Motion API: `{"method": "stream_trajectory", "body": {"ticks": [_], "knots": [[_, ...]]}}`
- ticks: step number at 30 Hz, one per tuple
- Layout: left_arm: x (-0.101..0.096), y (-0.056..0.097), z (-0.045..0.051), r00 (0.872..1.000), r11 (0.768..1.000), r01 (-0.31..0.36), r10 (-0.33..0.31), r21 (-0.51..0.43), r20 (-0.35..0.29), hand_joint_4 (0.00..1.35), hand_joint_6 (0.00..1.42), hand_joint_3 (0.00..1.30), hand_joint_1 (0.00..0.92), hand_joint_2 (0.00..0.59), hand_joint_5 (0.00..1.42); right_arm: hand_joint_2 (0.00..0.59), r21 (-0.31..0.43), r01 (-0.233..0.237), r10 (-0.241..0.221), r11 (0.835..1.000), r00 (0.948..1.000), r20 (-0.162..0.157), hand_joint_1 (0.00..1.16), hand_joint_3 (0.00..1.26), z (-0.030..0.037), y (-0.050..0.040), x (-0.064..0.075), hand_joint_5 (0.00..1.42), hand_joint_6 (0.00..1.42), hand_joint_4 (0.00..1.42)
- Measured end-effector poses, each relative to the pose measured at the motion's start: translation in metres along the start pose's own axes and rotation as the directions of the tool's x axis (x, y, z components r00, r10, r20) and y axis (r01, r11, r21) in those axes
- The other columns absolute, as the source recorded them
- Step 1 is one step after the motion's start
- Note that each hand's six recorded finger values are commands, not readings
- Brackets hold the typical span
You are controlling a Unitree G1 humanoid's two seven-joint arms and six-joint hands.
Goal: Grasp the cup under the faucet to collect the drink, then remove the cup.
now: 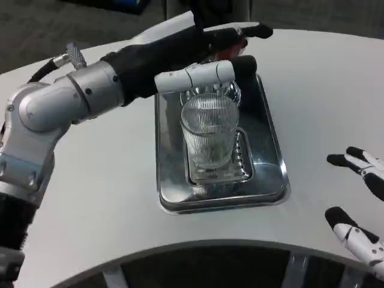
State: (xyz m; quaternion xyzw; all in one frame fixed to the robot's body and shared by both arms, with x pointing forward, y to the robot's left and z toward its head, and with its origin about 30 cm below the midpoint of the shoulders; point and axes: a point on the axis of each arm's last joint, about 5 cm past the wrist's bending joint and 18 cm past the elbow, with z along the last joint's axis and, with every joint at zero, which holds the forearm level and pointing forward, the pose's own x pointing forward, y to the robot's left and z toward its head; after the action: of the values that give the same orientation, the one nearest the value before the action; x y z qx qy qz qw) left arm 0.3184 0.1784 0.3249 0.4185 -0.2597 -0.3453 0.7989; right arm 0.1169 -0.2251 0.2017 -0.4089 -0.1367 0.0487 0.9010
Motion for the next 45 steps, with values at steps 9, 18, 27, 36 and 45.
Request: {"method": "stream_trajectory", "body": {"ticks": [9, 18, 27, 36, 45], "knots": [[0.0, 0.001, 0.0001, 1.0, 1.0, -0.005, 0.005, 0.019, -0.002, 0.0, 0.11, 0.12, 0.0, 0.079, 0.04, 0.28, 0.184, -0.023, 0.014, 0.983, 0.9987, 0.049, 0.57, 0.0, -0.0046, 0.0017, 0.017, 0.07, 0.17, 0.03], [0.0, 0.001, 0.0021, 1.0, 0.997, -0.002, 0.002, 0.08, -0.004, 0.0, 0.11, 0.12, 0.0, 0.081, 0.04, 0.275, 0.24, -0.027, 0.006, 0.97, 0.9961, 0.088, 0.6, 0.0, -0.0008, 0.0059, 0.036, 0.07, 0.17, 0.03], [0.001, 0.002, 0.0028, 1.0, 0.99, 0.002, -0.002, 0.141, -0.003, 0.0, 0.11, 0.12, 0.0, 0.08, 0.03, 0.275, 0.279, -0.031, 0.004, 0.96, 0.9953, 0.097, 0.61, 0.0, 0.0021, 0.0115, 0.049, 0.07, 0.16, 0.04], [0.003, 0.002, 0.0039, 1.0, 0.98, 0.003, -0.004, 0.199, 0.005, 0.0, 0.11, 0.11, 0.0, 0.08, 0.03, 0.275, 0.289, -0.029, 0.0, 0.957, 0.9951, 0.099, 0.61, 0.0, 0.0041, 0.0128, 0.053, 0.07, 0.16, 0.04], [0.005, 0.0, 0.0043, 1.0, 0.967, 0.003, -0.006, 0.255, 0.011, 0.0, 0.11, 0.11, 0.0, 0.079, 0.03, 0.289, 0.295, -0.035, 0.007, 0.955, 0.9955, 0.095, 0.6, 0.0, 0.0043, 0.0148, 0.054, 0.06, 0.15, 0.04]]}}
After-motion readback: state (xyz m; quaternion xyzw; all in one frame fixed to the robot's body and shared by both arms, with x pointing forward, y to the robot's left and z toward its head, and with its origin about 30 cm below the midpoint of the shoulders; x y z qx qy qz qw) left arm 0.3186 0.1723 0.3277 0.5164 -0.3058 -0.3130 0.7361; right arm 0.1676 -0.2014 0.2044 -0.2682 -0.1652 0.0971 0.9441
